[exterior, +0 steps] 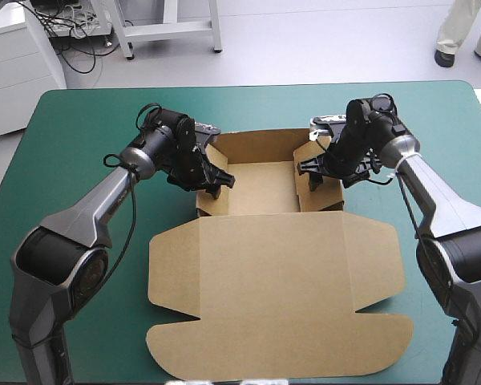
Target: Fold the box
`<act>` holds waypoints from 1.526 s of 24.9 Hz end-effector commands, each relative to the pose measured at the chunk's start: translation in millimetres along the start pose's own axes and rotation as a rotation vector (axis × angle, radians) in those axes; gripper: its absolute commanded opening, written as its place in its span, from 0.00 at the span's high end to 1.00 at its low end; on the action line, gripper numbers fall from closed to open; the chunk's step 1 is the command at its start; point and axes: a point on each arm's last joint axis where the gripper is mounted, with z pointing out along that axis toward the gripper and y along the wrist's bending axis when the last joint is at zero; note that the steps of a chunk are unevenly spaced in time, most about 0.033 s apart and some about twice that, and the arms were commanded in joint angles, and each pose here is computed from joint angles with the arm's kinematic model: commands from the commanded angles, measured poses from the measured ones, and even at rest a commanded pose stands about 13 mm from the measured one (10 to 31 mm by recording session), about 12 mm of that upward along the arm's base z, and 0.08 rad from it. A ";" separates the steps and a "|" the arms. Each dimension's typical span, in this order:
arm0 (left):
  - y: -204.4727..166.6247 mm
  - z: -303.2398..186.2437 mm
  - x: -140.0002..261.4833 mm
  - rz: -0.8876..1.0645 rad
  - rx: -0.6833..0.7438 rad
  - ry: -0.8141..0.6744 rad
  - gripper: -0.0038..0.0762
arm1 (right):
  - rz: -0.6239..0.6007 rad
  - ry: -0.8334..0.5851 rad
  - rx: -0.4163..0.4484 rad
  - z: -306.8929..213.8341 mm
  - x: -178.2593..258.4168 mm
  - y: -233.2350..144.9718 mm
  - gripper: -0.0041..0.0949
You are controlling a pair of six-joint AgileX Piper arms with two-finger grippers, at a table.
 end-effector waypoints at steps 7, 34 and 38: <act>-5.7 -76.3 -5.2 0.011 0.023 -0.165 0.29 | -0.050 -0.164 0.001 -69.9 8.9 5.4 0.12; 16.6 -220.2 210.6 0.206 -0.112 -0.461 0.99 | -0.111 -0.276 0.013 -98.6 14.3 7.4 0.12; 22.9 -186.2 244.8 0.204 -0.115 -0.371 0.99 | -0.105 -0.266 0.015 -74.8 1.4 5.3 0.12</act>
